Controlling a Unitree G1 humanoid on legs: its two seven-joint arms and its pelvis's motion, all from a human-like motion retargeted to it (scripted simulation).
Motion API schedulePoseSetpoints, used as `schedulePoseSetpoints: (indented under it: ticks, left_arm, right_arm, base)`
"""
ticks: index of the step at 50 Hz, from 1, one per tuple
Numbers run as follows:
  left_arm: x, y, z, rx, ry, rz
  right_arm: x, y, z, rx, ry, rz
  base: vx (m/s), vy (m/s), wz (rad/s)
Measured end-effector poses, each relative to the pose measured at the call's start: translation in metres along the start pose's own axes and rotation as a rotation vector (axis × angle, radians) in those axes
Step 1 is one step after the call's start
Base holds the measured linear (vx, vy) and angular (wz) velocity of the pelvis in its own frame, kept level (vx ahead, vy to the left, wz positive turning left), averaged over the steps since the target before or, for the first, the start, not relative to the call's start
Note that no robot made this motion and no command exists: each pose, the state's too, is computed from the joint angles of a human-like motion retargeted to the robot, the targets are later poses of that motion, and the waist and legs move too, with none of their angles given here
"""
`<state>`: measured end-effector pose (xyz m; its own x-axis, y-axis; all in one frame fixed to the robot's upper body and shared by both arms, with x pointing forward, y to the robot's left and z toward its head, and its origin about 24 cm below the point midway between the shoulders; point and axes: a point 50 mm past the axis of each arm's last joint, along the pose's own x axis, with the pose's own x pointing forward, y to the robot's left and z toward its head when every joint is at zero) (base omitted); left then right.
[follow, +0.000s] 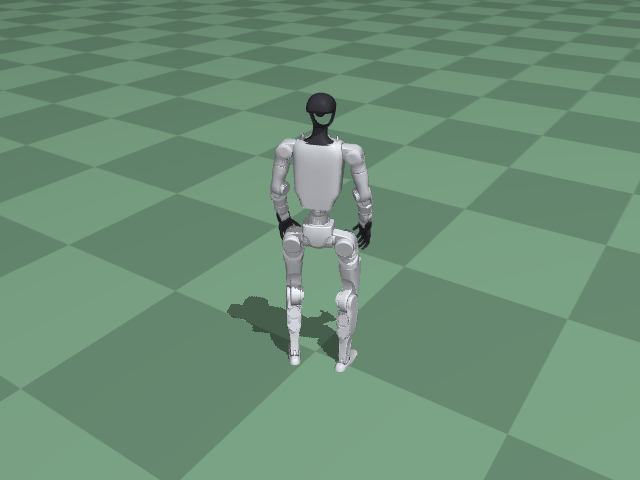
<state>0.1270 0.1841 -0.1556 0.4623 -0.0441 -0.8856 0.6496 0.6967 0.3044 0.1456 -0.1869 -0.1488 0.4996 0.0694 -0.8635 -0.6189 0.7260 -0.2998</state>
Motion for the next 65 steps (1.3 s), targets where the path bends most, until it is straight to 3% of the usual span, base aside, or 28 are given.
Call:
schedulePoseSetpoints:
  ticks: [65]
  left_arm:
    - [0.0004,-0.0025,-0.0012,-0.042,0.017,-0.016]
  right_arm:
    - [-0.0002,0.0011,-0.0044,0.052,0.028,0.023]
  base:
    - [0.0,0.0,0.0]
